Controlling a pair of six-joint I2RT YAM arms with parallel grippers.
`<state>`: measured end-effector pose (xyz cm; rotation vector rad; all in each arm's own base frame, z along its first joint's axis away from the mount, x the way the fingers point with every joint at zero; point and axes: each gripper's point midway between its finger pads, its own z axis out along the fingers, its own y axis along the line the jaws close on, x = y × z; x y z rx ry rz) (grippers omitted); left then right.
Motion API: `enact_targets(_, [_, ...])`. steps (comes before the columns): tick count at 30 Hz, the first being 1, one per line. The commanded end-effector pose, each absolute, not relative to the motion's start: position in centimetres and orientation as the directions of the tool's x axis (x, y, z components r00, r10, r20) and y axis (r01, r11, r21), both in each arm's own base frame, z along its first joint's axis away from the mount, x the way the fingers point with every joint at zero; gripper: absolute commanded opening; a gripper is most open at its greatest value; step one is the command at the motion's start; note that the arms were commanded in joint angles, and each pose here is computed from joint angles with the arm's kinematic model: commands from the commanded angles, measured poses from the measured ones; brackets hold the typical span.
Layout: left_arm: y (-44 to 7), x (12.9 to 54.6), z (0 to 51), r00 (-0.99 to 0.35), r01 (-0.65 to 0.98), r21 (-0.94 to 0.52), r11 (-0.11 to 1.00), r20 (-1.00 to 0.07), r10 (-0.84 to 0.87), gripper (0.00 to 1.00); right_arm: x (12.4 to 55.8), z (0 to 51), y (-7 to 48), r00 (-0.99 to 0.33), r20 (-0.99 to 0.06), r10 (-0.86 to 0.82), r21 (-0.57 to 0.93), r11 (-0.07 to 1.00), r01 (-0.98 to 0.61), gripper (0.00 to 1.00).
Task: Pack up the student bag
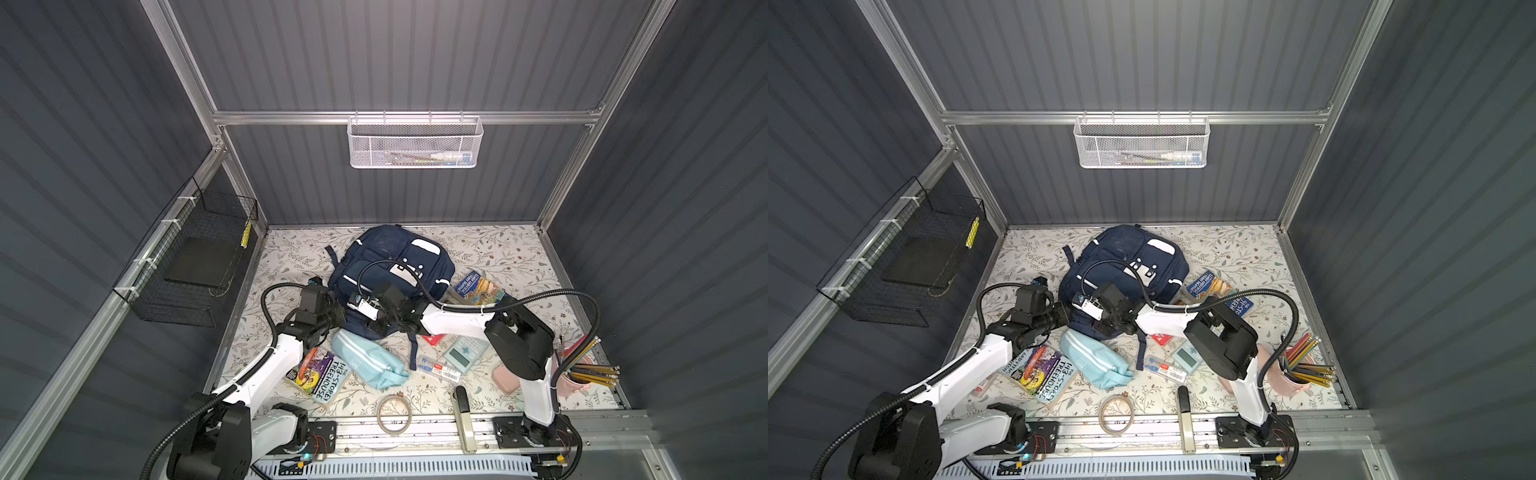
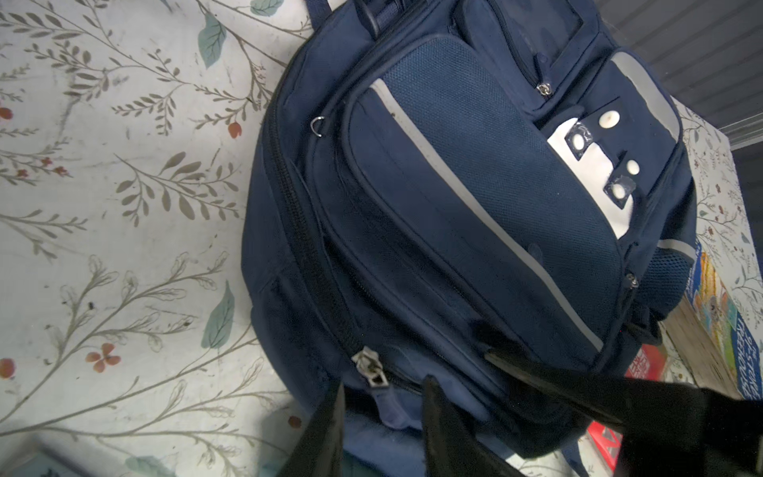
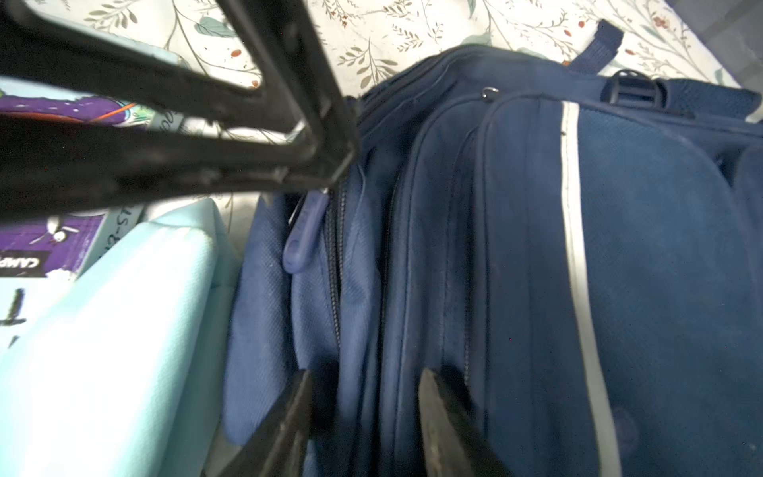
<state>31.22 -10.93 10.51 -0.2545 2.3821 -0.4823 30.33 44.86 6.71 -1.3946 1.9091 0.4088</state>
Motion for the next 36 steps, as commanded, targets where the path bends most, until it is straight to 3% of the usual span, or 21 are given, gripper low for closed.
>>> enact_targets(1, [-11.3, 31.3, 10.2, -0.751, -0.049, -0.436, 0.899, -0.577, -0.321, 0.33, 30.8, 3.9, 43.0, -0.191, -0.631, -0.752, -0.157, 0.365, -0.918, 0.19])
enact_targets(2, [-11.3, 31.3, 10.2, -0.752, -0.048, -0.433, 0.9, -0.578, -0.318, 0.33, 31.0, 4.6, 42.9, -0.201, -0.64, -0.741, -0.141, 0.371, -0.918, 0.05])
enact_targets(3, [-11.3, 31.3, 10.3, -0.751, -0.044, -0.431, 0.901, -0.581, -0.314, 0.33, 31.2, 5.7, 42.9, -0.214, -0.653, -0.727, -0.121, 0.378, -0.918, 0.0])
enact_targets(10, [-12.3, 32.1, 10.4, -0.765, 0.018, -0.426, 0.905, -0.588, -0.261, 0.35, 30.6, 13.9, 43.0, -0.121, -0.738, -0.664, -0.135, 0.32, -0.938, 0.0])
enact_targets(23, [-16.0, 31.8, 10.8, -0.751, 0.113, -0.533, 0.839, -0.598, -0.279, 0.48, 30.5, 15.6, 44.0, -0.15, -0.769, -0.621, -0.076, 0.322, -0.944, 0.0])
enact_targets(26, [-16.2, 31.9, 10.2, -0.761, 0.115, -0.496, 0.861, -0.602, -0.244, 0.46, 30.8, 16.1, 43.9, -0.141, -0.771, -0.621, -0.091, 0.326, -0.941, 0.0])
enact_targets(32, [-15.7, 31.2, 8.8, -0.769, 0.112, -0.4, 0.91, -0.615, -0.175, 0.28, 31.4, 16.0, 43.5, -0.164, -0.775, -0.61, -0.074, 0.346, -0.935, 0.0])
enact_targets(36, [-16.1, 30.2, 7.2, -0.786, 0.124, -0.398, 0.909, -0.598, -0.155, 0.28, 32.1, 16.8, 43.4, -0.19, -0.797, -0.574, -0.038, 0.361, -0.932, 0.0])
